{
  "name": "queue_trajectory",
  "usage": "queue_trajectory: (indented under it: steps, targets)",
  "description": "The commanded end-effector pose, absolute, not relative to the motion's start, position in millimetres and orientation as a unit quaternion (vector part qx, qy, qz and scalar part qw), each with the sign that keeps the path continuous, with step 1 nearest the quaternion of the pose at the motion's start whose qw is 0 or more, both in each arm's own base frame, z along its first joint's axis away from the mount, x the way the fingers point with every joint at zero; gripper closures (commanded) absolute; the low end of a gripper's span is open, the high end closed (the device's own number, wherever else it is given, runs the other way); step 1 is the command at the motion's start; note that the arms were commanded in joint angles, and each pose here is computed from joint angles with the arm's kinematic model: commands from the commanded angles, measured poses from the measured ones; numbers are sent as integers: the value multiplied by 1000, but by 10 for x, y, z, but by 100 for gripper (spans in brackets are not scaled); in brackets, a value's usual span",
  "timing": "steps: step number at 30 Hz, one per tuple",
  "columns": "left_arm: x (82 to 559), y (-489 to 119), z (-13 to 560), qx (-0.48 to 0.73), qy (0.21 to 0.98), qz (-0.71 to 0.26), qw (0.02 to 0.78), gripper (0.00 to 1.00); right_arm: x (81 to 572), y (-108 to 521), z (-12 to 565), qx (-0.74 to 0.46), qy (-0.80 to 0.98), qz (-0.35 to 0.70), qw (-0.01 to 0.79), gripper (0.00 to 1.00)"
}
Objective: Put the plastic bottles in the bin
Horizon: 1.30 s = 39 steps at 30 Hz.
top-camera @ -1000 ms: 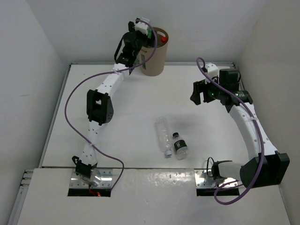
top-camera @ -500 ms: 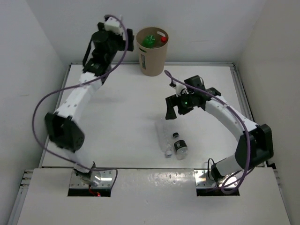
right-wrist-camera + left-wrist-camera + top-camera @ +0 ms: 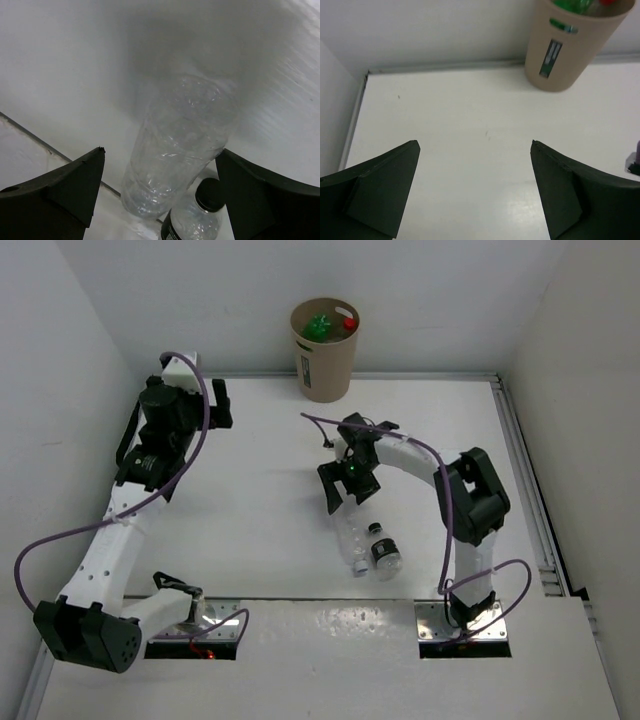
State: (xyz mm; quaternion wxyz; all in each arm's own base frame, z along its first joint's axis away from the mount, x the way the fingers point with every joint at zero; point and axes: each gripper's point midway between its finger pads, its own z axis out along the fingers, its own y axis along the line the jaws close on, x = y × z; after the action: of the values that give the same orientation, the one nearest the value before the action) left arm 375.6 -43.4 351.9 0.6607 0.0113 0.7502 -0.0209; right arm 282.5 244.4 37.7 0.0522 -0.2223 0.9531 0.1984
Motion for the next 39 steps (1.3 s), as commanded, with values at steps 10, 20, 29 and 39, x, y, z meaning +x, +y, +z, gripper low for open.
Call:
queue_trajectory:
  steps: [10, 20, 29, 39]
  targets:
    - [3727, -363, 3474, -28, 773, -33, 634, 0, 2998, 2570, 55, -244, 956, 153, 48, 17]
    - [3750, -343, 3397, -24, 778, -29, 627, 0, 3189, 2640, 185, -263, 948, 161, 75, 66]
    - [3802, -536, 3550, -5, 756, -81, 650, 0, 4125, 3136, 2130, -284, 875, 248, 304, 100]
    - [3905, -721, 3437, 43, 742, -103, 661, 0, 5368, 2362, 5172, -116, 548, 205, 803, 100]
